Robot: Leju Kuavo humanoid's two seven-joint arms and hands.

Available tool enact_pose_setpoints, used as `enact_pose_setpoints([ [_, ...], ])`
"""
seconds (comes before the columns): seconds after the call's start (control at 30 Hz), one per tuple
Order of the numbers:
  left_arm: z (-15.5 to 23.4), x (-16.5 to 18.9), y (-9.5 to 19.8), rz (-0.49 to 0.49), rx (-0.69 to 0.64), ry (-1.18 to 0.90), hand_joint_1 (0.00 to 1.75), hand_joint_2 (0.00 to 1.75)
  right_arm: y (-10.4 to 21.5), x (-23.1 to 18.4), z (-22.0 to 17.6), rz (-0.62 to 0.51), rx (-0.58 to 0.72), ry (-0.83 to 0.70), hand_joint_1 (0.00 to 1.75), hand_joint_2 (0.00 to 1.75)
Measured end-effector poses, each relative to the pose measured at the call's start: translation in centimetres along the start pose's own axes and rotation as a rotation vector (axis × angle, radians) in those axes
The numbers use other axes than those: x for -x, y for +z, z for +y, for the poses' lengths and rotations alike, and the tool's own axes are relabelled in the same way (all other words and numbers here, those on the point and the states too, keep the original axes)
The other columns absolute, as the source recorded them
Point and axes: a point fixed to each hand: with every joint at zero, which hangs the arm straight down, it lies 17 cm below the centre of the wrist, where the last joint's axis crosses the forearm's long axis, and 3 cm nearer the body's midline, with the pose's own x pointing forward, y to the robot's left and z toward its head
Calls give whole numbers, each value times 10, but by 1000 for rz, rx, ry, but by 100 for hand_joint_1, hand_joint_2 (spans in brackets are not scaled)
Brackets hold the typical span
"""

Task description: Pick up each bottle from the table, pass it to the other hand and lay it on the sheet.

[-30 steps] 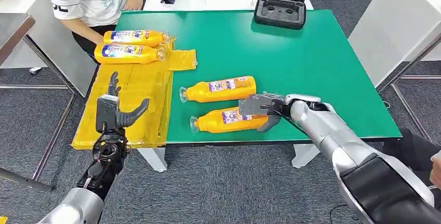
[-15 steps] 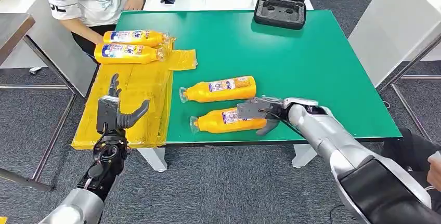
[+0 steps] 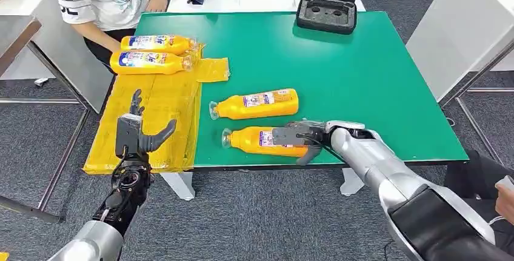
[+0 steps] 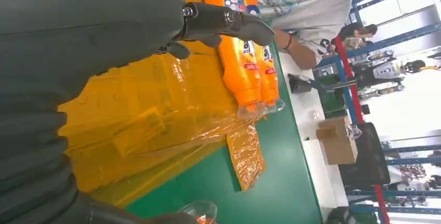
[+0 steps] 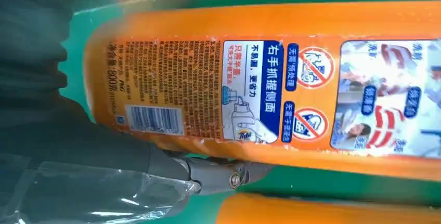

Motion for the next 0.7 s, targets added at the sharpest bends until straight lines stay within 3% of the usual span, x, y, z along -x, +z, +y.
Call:
enact_pose_setpoints([
  [0.7,-1,6,2,14,-2,11,0,175,-1,5,10,26,-33,-3,0,175],
])
